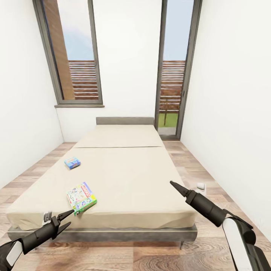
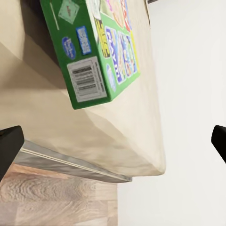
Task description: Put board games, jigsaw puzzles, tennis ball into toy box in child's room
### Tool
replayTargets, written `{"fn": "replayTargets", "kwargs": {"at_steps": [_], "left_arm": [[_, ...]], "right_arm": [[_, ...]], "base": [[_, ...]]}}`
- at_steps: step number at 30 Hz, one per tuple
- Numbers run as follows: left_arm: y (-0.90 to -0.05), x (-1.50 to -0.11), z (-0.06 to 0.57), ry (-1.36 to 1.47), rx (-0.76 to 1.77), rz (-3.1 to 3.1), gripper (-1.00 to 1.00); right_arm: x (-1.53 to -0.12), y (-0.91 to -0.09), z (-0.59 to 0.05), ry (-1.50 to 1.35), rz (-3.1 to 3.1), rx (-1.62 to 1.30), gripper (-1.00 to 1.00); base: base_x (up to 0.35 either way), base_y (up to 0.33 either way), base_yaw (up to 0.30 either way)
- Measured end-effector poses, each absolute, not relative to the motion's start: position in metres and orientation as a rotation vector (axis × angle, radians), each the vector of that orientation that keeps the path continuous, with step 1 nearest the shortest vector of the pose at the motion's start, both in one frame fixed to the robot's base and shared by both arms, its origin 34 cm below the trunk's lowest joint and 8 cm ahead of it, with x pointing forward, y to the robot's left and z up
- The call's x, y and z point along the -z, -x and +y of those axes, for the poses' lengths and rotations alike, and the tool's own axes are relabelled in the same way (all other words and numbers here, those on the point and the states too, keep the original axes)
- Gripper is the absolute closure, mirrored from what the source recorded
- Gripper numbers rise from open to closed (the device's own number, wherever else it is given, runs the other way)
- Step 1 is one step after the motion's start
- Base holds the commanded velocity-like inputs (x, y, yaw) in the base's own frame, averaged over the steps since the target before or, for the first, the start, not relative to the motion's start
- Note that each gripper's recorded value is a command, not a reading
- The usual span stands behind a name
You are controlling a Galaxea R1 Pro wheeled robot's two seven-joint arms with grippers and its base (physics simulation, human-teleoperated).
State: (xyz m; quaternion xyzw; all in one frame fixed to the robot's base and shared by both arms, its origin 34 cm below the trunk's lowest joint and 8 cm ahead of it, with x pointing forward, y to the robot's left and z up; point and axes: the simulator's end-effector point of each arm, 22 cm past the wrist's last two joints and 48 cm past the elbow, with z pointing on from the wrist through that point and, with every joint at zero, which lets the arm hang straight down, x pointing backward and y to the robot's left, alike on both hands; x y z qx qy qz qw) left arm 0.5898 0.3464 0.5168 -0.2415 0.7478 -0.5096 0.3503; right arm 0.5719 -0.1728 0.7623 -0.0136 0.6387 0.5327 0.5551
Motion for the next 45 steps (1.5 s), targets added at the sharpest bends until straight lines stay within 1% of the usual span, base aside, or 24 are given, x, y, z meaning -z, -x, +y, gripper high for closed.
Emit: {"fn": "replayTargets", "kwargs": {"at_steps": [7,19,45], "left_arm": [[-0.59,-0.517,0.346,0.625,1.321,1.935,-1.0],[-0.59,-0.515,0.347,0.628,1.314,1.943,-1.0],[-0.59,-0.515,0.347,0.628,1.313,1.944,-1.0]], "right_arm": [[-0.777,-0.558,-0.172,0.073,1.461,-1.33,-1.0],[-0.779,-0.555,-0.171,0.082,1.453,-1.352,-1.0],[-0.779,-0.556,-0.17,0.081,1.45,-1.347,-1.0]], "base": [[0.013,0.0,0.0],[0.131,0.043,0.0],[0.005,-0.015,0.0]]}}
